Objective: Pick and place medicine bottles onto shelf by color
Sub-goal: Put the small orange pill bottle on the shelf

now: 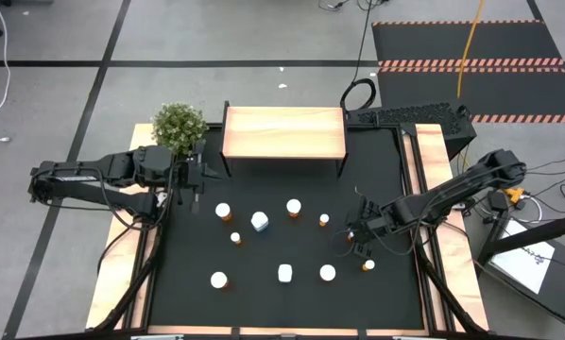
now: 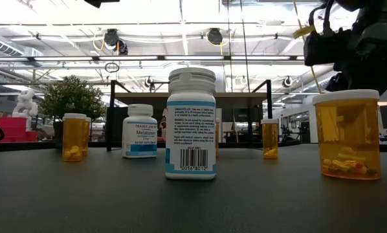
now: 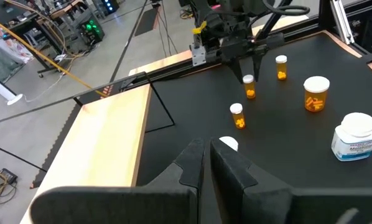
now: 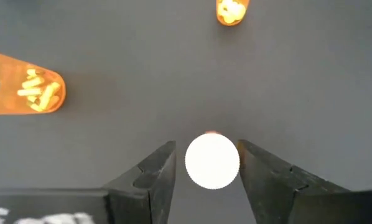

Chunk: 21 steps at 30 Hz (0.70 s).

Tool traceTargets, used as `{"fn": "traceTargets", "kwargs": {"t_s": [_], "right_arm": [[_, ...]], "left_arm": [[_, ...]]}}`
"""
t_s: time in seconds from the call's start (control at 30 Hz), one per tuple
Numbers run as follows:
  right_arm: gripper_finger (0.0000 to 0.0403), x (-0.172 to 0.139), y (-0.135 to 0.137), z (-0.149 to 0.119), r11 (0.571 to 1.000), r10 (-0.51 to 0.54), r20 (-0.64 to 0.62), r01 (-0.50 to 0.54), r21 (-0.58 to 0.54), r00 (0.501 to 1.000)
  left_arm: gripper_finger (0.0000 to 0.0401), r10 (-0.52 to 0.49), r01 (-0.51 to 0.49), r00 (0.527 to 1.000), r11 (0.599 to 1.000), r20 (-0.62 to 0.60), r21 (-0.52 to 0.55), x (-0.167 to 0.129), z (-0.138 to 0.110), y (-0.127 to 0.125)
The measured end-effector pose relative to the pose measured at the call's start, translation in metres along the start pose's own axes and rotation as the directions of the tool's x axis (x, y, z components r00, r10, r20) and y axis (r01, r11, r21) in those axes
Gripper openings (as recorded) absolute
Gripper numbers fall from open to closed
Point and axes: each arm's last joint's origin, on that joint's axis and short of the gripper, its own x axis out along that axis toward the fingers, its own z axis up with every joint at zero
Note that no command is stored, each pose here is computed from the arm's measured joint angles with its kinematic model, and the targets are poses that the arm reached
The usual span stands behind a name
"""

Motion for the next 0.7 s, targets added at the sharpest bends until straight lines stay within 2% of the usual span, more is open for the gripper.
{"fn": "traceTargets", "kwargs": {"t_s": [0.2, 0.53, 0.7], "right_arm": [[0.0162, 0.0018, 0.0002, -0.0002, 1.000, -0.005, -0.007, 0.005, -0.002, 1.000], [0.0113, 0.0017, 0.0012, -0.0009, 0.999, 0.033, -0.040, -0.033, 0.015, 0.999], [0.0117, 0.0015, 0.0025, 0.0016, 0.999, 0.050, -0.020, -0.049, 0.021, 0.999]], "left_arm": [[0.0031, 0.000, 0.000, 1.000, 1.000, 0.001, 0.004, 0.0000, 0.0001, 0.0000], [0.0031, 0.000, 0.000, 1.000, 1.000, 0.001, 0.008, 0.0000, 0.0001, 0.0000], [0.0031, 0.001, -0.001, 1.000, 1.000, 0.002, 0.007, -0.0001, 0.0001, 0.0001]]}}
